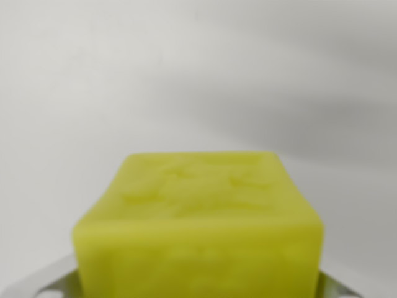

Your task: Pick yellow cube

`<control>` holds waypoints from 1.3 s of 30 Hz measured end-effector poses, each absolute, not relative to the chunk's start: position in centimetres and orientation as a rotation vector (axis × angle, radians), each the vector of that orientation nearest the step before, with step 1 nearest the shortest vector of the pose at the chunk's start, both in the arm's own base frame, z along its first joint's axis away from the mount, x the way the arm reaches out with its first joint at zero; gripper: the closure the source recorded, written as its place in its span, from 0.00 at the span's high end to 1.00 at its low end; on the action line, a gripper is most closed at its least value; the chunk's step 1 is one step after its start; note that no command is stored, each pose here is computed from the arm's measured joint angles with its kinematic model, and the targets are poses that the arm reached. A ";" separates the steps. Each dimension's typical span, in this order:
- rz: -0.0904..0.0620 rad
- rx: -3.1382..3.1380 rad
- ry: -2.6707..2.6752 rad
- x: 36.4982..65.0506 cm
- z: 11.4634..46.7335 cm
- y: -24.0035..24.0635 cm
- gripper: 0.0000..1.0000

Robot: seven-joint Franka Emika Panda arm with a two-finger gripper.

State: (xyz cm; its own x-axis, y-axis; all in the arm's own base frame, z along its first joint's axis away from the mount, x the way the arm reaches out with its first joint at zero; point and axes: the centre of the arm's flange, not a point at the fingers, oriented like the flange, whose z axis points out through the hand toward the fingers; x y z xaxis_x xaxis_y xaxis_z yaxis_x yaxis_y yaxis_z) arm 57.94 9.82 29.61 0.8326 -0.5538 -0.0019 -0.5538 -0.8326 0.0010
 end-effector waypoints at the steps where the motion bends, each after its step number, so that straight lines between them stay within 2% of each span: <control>1: -0.003 3.007 -0.909 57.9 29.8 9.8 0.00; 39: -0.004 3.007 -0.909 58.0 36.1 9.8 0.00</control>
State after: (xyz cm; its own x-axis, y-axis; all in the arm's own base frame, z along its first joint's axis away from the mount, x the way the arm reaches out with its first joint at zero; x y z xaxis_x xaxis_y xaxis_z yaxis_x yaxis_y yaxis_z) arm 57.95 9.83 36.12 0.8326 -0.5538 -0.0021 -0.5538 -0.8326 0.0009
